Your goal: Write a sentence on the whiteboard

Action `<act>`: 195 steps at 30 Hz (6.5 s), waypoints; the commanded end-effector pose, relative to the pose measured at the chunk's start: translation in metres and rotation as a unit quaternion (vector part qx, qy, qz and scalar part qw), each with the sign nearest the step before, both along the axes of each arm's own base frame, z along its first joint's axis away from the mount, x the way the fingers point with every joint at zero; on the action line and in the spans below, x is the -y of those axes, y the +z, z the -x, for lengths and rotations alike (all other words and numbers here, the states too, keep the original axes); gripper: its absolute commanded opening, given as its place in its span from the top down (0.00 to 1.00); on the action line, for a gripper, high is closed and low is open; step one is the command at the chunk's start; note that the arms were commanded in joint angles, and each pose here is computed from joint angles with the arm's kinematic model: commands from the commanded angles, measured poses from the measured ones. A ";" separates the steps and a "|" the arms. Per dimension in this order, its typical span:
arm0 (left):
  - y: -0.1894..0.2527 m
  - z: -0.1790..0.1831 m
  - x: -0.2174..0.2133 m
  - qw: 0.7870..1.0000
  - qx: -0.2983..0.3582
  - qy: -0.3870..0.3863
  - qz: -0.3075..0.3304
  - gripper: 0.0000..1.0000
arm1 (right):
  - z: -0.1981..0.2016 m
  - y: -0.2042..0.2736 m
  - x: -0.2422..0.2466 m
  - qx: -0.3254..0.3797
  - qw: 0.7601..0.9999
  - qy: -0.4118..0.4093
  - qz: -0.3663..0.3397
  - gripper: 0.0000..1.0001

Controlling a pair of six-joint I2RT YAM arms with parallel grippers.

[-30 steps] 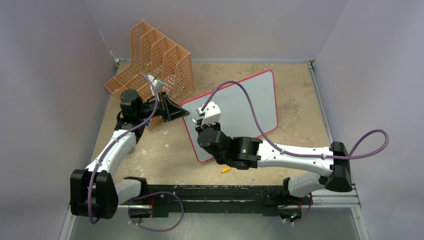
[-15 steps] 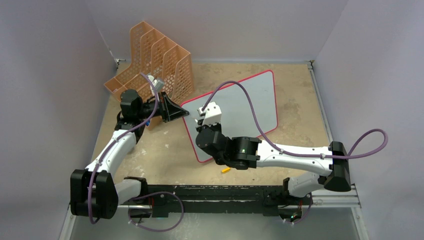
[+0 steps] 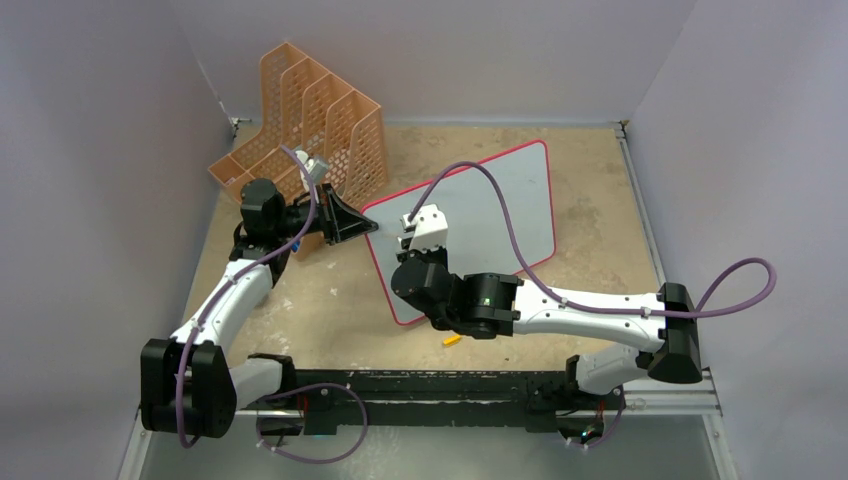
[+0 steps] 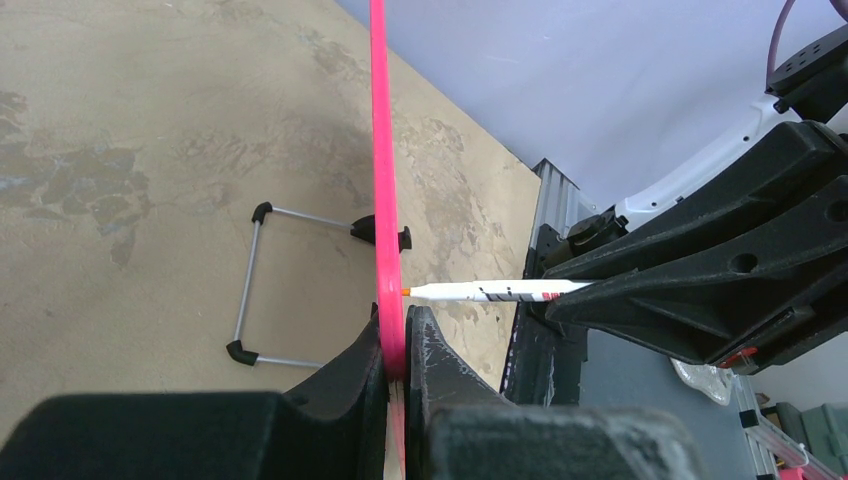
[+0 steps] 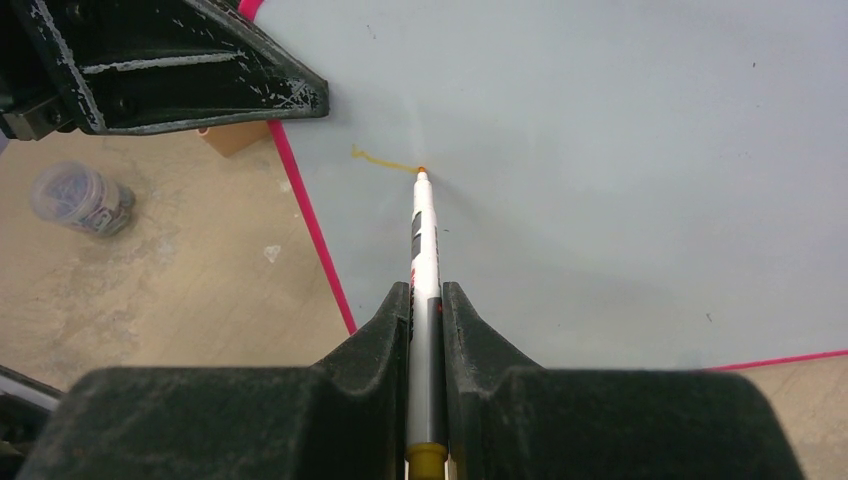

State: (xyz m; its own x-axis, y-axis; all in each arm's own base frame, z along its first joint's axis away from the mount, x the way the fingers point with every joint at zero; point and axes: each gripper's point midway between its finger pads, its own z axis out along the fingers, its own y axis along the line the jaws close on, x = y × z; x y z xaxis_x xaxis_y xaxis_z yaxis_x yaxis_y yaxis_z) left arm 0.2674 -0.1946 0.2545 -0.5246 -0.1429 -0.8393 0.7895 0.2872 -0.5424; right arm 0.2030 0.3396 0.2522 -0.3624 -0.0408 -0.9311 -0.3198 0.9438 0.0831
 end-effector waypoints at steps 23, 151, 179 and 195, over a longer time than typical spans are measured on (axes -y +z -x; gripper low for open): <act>0.012 0.004 0.000 0.998 0.057 -0.021 -0.004 1.00 | 0.007 0.058 -0.015 0.037 0.994 0.084 -0.067 1.00; 0.013 0.005 -0.001 0.998 0.058 -0.029 -0.003 1.00 | 0.013 0.002 -0.015 -0.023 0.998 0.045 -0.024 1.00; 0.014 0.005 -0.001 0.998 0.059 -0.029 -0.003 1.00 | 0.023 -0.030 -0.007 -0.071 0.996 0.049 0.025 1.00; 0.013 0.005 -0.001 0.998 0.058 -0.029 -0.003 1.00 | 0.022 0.009 -0.013 -0.040 0.996 0.069 -0.029 1.00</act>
State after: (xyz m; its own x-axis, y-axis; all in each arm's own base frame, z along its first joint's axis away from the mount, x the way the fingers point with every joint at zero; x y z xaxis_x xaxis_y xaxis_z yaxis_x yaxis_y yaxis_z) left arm 0.2658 -0.1925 0.2529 -0.5236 -0.1331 -0.8415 0.7950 0.2788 -0.5388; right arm 0.1754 0.3489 0.2169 -0.4840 -0.1584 -0.8606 -0.4319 0.8986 0.0776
